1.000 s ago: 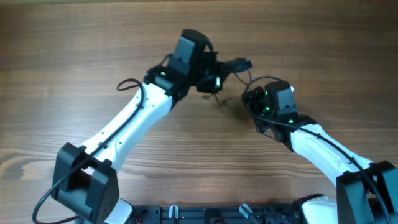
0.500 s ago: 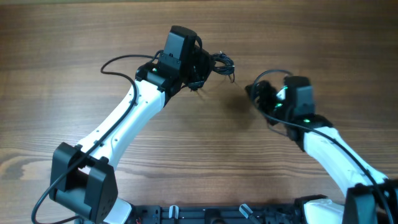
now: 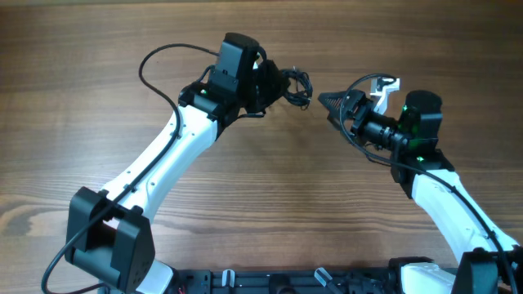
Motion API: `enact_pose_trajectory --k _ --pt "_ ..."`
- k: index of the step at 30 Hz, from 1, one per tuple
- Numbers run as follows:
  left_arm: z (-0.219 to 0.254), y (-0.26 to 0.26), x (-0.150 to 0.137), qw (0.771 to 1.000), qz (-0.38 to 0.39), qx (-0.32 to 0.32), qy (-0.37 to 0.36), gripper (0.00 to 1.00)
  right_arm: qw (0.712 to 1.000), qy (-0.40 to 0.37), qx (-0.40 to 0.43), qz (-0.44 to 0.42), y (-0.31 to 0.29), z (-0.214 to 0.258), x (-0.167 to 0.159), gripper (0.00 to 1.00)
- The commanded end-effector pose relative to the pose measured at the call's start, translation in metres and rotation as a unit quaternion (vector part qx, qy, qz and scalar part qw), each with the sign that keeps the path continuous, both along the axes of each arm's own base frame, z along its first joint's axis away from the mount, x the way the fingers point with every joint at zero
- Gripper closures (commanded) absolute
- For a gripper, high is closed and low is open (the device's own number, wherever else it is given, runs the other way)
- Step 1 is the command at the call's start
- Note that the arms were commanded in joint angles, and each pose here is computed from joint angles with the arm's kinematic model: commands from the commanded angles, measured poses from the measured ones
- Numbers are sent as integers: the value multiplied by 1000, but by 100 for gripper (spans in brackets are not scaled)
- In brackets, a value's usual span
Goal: Untangle cables
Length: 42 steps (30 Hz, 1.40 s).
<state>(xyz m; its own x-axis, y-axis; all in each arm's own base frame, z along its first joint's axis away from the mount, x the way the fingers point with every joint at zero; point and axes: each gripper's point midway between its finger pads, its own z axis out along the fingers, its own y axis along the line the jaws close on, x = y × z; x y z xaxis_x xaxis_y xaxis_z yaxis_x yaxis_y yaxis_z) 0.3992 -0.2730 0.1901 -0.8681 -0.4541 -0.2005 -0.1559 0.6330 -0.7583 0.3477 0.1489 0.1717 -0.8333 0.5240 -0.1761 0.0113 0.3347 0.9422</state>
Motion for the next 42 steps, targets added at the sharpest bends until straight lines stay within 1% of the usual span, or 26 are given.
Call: enact_pose_trajectory --k 1,3,5,6,8,9,10,11,12,13,14,16,17,18,19,21,24,26,29,31,35,37,42 --pt "25 -18 -9 998 -49 -15 -40 96 998 42 42 12 11 7 -9 1" --pt "26 -28 -16 997 -62 -17 -42 96 996 64 54 8 16 7 -10 8" --pt "29 -41 -24 996 -77 -21 -48 96 996 72 53 -1 19 4 -9 12" --pt "31 -48 -28 995 -84 -23 -53 96 996 73 46 -15 19 2 -5 20" --pt "32 -60 -37 993 -100 -25 -56 96 994 91 50 -45 15 -2 1 42" --pt "32 -62 -39 993 -103 -26 -56 96 993 94 51 -54 14 -3 3 55" --pt "32 -64 -41 993 -105 -26 -55 96 992 94 47 -67 10 -4 6 73" --pt "32 -64 -41 993 -105 -25 -55 93 992 92 44 -73 9 -5 7 82" --pt "31 -63 -40 993 -103 -24 -56 87 993 79 30 -77 6 -7 9 90" --pt "29 -59 -37 994 -95 -18 -55 79 995 61 14 -76 5 -7 11 93" --pt "27 -55 -35 995 -89 -14 -52 76 996 44 -1 -72 4 -8 12 96" --pt "23 -46 -31 996 -79 -8 -42 75 997 22 -32 -65 1 -13 11 96" --pt "21 -41 -29 997 -74 -5 -38 68 997 15 -43 -61 -1 -15 11 96" --pt "19 -36 -26 997 -67 -2 -33 53 997 5 -54 -58 -3 -16 11 96" --pt "18 -32 -24 998 -63 0 -30 48 996 -6 -64 -56 -6 -16 12 96" --pt "17 -25 -20 998 -55 1 -28 42 995 -20 -76 -58 -12 -16 14 96" --pt "17 -17 -13 999 -41 5 -29 36 995 -28 -74 -64 -18 -13 18 96" --pt "16 -12 -10 999 -31 11 -31 36 994 -32 -78 -65 -20 -13 18 96" --pt "15 -9 -7 999 -22 17 -35 35 992 -79 -95 -11 -10 -8 10 96" --pt "15 -9 -7 999 -22 17 -35 34 991 -94 -99 4 -7 -7 8 96" --pt "15 -10 -7 999 -23 17 -34 31 976 -174 -127 46 -1 3 5 96" --pt "15 -10 -7 999 -23 17 -35 32 970 -194 -135 49 -1 6 6 96" --pt "15 -9 -6 999 -20 20 -36 39 965 -218 -127 66 4 14 4 96"
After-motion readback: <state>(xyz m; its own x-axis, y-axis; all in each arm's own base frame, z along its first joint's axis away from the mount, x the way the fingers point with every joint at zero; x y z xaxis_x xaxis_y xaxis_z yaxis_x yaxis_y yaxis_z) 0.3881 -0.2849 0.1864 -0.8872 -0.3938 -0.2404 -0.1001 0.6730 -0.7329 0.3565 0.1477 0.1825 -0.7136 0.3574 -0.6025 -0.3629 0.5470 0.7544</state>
